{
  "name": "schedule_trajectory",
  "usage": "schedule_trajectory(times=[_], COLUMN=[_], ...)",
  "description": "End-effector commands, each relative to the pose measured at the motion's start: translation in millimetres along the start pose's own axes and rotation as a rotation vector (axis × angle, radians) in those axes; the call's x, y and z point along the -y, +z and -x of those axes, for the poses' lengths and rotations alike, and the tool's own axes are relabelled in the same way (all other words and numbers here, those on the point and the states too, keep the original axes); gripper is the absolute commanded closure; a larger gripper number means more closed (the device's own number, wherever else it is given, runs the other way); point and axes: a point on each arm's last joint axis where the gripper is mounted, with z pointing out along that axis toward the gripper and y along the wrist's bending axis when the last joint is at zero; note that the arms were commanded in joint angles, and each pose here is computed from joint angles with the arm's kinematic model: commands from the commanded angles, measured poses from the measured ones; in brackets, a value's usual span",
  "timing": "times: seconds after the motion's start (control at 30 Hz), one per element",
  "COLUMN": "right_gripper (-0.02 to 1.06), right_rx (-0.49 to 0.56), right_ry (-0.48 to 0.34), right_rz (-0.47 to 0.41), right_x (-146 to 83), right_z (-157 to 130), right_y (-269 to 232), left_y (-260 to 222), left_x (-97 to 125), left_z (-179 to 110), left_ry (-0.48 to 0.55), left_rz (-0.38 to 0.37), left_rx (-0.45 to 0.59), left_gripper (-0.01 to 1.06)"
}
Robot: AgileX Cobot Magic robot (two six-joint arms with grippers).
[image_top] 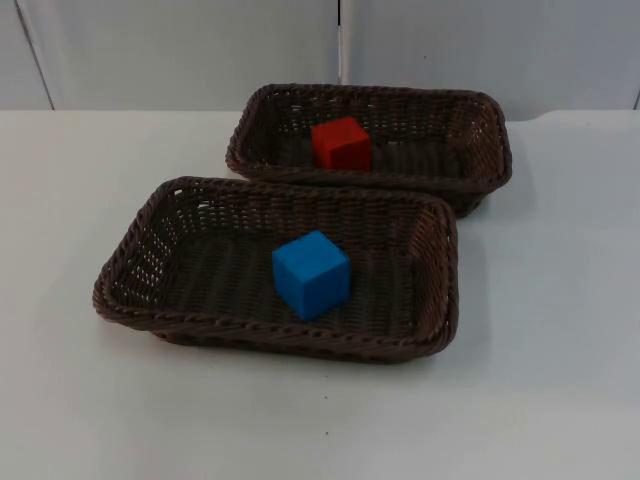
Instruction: Pick up one cube with the left hand and place it into the upper basket. Pick up one cube with the right hand and place it into the lower basket.
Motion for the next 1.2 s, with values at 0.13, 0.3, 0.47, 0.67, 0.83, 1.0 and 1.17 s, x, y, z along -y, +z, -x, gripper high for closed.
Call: schedule_trajectory(times=[0.13,0.3,0.47,0.67,0.83,1.0,1.17], right_gripper=[0.26,0.08,-0.01,-0.01,-0.01,-0.01,-0.01], right_rx=[0.000,0.000,0.000,-0.024,-0.024,-0.024,-0.024], right_ry=[-0.009,-0.009,-0.009,-0.010,-0.010,-0.010,-0.010], right_rz=[0.006,0.006,0.006,0.006,0.006,0.006,0.006], right_x=[-0.6,-0.6,-0.6,-0.7,-0.7,-0.7,-0.7], right_z=[-0.7,-0.7,-0.7,-4.2,-4.2,-4.2,-4.2], right_y=[0.1,0.1,0.1,2.7,2.7,2.7,2.7], left_y=[0.4,0.4,0.4,0.4,0.4,0.4,0.4], left_x=[-0.2,-0.2,-0.2,-0.2,-0.2,-0.2,-0.2], left_z=[-1.6,-1.6,-1.6,-1.6,-1.6,-1.6,-1.6], left_ry=[-0.003,-0.003,-0.003,0.003,0.003,0.003,0.003], left_rz=[-0.001,-0.001,-0.001,-0.001,-0.001,-0.001,-0.001], left_rx=[-0.004,-0.004,-0.004,-0.004,-0.004,-0.004,-0.004], left_gripper=[0.03,0.03,0.00,0.00,0.00,0.00,0.00])
